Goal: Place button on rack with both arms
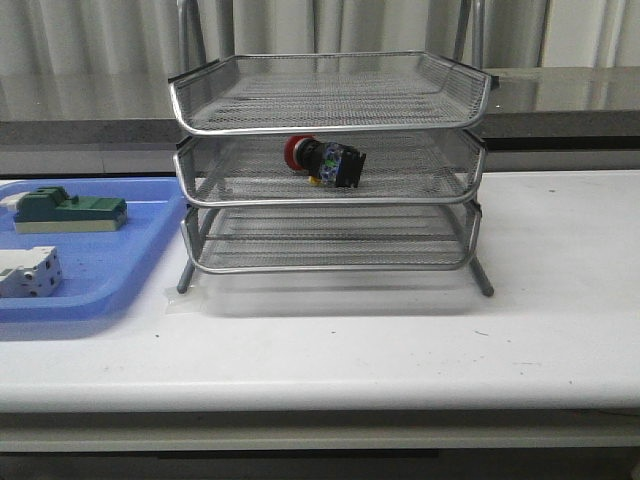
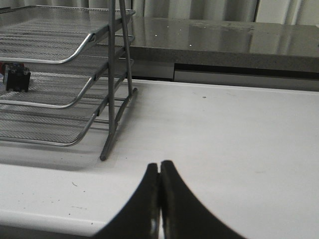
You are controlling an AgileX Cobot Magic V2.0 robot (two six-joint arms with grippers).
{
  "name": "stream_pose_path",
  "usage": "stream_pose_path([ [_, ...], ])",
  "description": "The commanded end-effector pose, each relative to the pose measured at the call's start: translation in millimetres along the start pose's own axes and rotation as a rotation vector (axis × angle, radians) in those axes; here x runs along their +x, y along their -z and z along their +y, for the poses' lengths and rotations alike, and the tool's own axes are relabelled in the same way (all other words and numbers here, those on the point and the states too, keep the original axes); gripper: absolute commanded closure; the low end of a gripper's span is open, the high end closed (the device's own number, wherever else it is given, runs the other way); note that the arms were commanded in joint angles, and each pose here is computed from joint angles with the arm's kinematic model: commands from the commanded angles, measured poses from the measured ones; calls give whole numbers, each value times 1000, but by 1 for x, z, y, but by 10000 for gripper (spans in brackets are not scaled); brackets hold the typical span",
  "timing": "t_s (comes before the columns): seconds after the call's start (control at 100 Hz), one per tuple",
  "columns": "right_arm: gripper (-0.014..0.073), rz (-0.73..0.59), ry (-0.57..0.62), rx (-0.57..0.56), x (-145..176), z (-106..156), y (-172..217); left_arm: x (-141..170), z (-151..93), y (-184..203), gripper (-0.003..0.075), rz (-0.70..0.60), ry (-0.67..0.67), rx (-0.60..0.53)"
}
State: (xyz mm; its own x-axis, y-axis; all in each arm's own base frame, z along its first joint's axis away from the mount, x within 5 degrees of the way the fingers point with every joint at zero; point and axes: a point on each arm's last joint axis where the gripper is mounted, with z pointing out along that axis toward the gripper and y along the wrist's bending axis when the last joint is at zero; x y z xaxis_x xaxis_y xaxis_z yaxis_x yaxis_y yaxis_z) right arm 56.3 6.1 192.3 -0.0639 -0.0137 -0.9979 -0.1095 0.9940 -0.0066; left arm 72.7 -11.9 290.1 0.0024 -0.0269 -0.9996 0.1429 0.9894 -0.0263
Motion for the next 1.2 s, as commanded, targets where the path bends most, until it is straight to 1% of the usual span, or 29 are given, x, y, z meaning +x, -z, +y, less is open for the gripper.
stream_pose_path([
  [0.0,652,-108,21,7,-9,0,2,-14,3,1,741,-67,-41,-33],
  [0.06,652,-108,21,7,-9,0,2,-13,4,1,741,-63,-51,-44],
  [0.09,652,-108,21,7,-9,0,2,-13,4,1,741,-62,-27,-48],
  [0.24,652,-108,21,7,-9,0,2,-8,6,0,741,-54,3,-62],
  [0.51,652,-108,21,7,-9,0,2,29,8,5,741,-72,38,-76],
  [0.65,652,-108,21,7,-9,0,2,45,8,10,741,-84,17,-76],
  [0.72,652,-108,21,7,-9,0,2,51,8,14,741,-103,-5,-76],
  [0.9,652,-108,21,7,-9,0,2,64,7,22,741,-155,-12,-75],
  [1.03,652,-108,21,7,-9,0,2,74,8,22,741,-153,-14,-79],
  [1.19,652,-107,21,7,-9,0,2,77,10,21,741,-155,30,-113],
])
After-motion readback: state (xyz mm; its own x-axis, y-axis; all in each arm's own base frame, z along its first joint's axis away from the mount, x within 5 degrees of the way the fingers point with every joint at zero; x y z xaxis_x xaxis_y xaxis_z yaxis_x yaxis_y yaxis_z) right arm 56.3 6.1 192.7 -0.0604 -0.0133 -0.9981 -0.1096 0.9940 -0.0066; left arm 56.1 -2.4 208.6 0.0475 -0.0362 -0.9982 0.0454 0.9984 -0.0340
